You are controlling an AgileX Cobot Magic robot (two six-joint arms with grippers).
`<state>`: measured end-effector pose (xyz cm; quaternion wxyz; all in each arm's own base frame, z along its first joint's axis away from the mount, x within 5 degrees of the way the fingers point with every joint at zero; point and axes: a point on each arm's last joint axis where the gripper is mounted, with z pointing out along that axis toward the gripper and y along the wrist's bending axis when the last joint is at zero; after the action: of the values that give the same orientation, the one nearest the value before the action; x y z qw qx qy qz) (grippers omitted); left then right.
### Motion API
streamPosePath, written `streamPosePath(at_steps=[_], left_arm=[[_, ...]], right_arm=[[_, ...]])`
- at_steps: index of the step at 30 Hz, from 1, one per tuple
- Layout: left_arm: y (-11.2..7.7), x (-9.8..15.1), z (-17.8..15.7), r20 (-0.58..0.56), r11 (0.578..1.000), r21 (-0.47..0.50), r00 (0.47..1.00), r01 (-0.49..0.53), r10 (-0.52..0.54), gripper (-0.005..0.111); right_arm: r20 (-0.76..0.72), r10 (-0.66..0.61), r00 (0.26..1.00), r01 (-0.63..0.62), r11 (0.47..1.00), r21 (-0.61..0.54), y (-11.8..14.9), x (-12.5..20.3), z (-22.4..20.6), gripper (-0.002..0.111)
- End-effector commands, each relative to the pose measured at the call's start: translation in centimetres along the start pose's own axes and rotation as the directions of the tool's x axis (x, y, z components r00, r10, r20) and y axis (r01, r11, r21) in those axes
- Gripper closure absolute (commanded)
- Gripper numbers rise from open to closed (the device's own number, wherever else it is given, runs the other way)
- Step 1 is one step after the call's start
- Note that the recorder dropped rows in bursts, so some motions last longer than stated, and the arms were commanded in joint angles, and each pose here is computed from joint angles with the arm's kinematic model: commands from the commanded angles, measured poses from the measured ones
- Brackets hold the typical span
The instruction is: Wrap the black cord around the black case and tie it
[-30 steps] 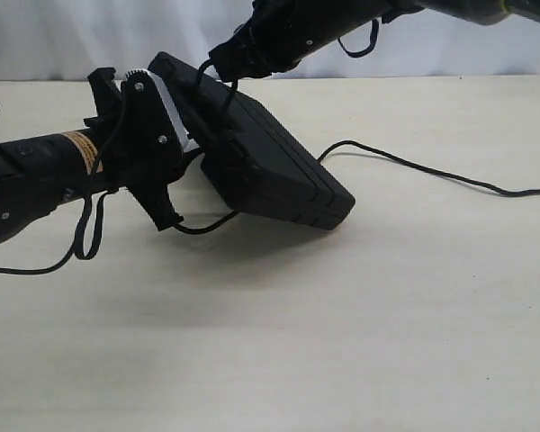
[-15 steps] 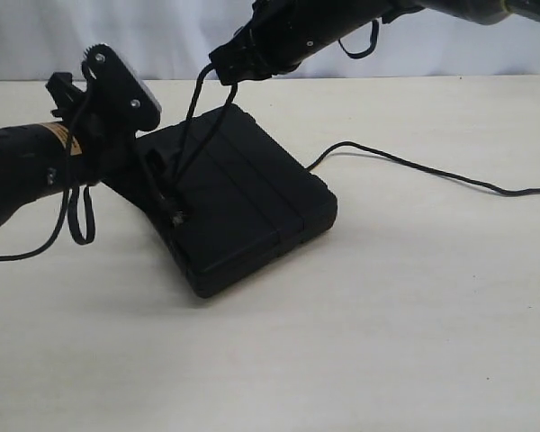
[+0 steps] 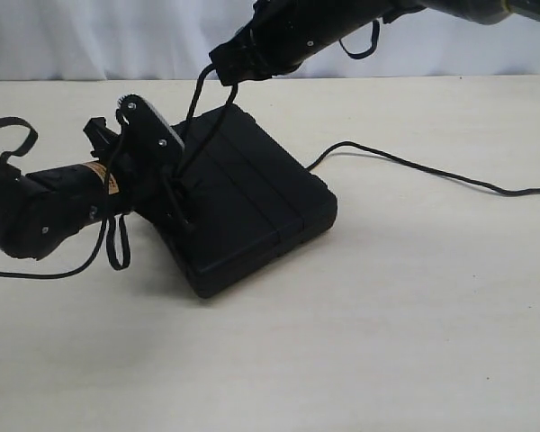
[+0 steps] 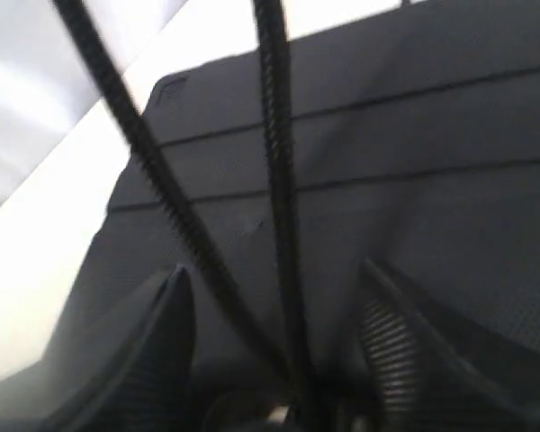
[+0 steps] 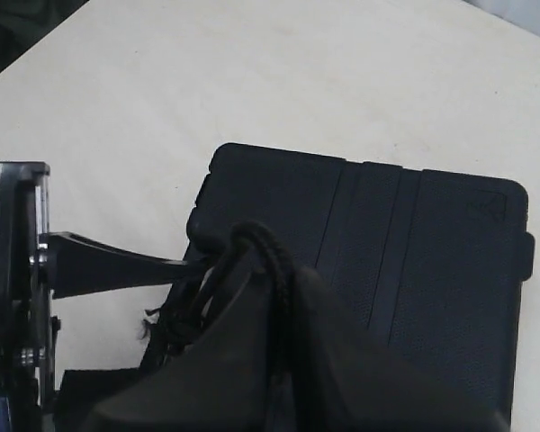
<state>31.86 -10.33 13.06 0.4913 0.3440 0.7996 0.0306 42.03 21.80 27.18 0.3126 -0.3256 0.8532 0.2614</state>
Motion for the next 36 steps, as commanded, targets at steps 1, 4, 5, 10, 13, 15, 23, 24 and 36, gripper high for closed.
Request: streamPosePath(at_steps=[1, 4, 5, 10, 13, 15, 23, 24, 36], left_arm=[[1.4, 0.2, 0.9, 0.052, 0.991, 0.025, 0.989, 0.134, -0.135, 0.053], [2.4, 1.0, 1.1, 0.051, 0.978, 0.115, 0.982, 0.175, -0.181, 0.053], [2.4, 1.1, 1.2, 0.07, 0.972, 0.166, 0.981, 0.167, -0.181, 0.053], [2.6, 2.2, 1.7, 0.11, 0.942, 0.277, 0.967, 0.192, -0.229, 0.053], [2.7, 2.9, 1.9, 0.117, 0.935, 0.297, 0.964, 0.196, -0.239, 0.065], [2.4, 3.0, 1.9, 0.126, 0.931, 0.326, 0.968, 0.165, -0.216, 0.077], [2.1, 2.6, 1.8, 0.17, 0.917, 0.369, 0.959, 0.151, -0.226, 0.107], [2.1, 2.6, 1.8, 0.17, 0.917, 0.369, 0.959, 0.151, -0.226, 0.107], [2.2, 2.6, 1.8, 0.178, 0.926, 0.353, 0.962, 0.135, -0.208, 0.107]], right_arm=[[0.009, 0.002, 1.0, -0.002, 1.0, -0.003, 0.0, -0.2, -0.4, 0.104], [0.009, 0.002, 1.0, -0.002, 1.0, -0.003, 0.0, -0.2, -0.4, 0.104], [0.009, 0.002, 1.0, -0.002, 1.0, -0.003, 0.0, -0.2, -0.4, 0.104], [0.007, 0.002, 1.0, -0.002, 1.0, -0.004, 0.0, -0.2, -0.4, 0.104], [0.007, 0.002, 1.0, -0.002, 1.0, -0.004, 0.0, -0.2, -0.4, 0.104], [0.009, 0.002, 1.0, -0.002, 1.0, -0.003, 0.0, -0.2, -0.4, 0.104], [-0.004, 0.135, 0.991, -0.135, 0.989, 0.056, -0.5, -0.1, -0.6, 0.094], [-0.014, 0.154, 0.988, -0.153, 0.985, 0.079, -0.6, -0.2, -0.8, 0.087], [-0.213, 0.355, 0.91, -0.218, 0.85, 0.48, -6.3, 0.1, -8.4, 0.042]])
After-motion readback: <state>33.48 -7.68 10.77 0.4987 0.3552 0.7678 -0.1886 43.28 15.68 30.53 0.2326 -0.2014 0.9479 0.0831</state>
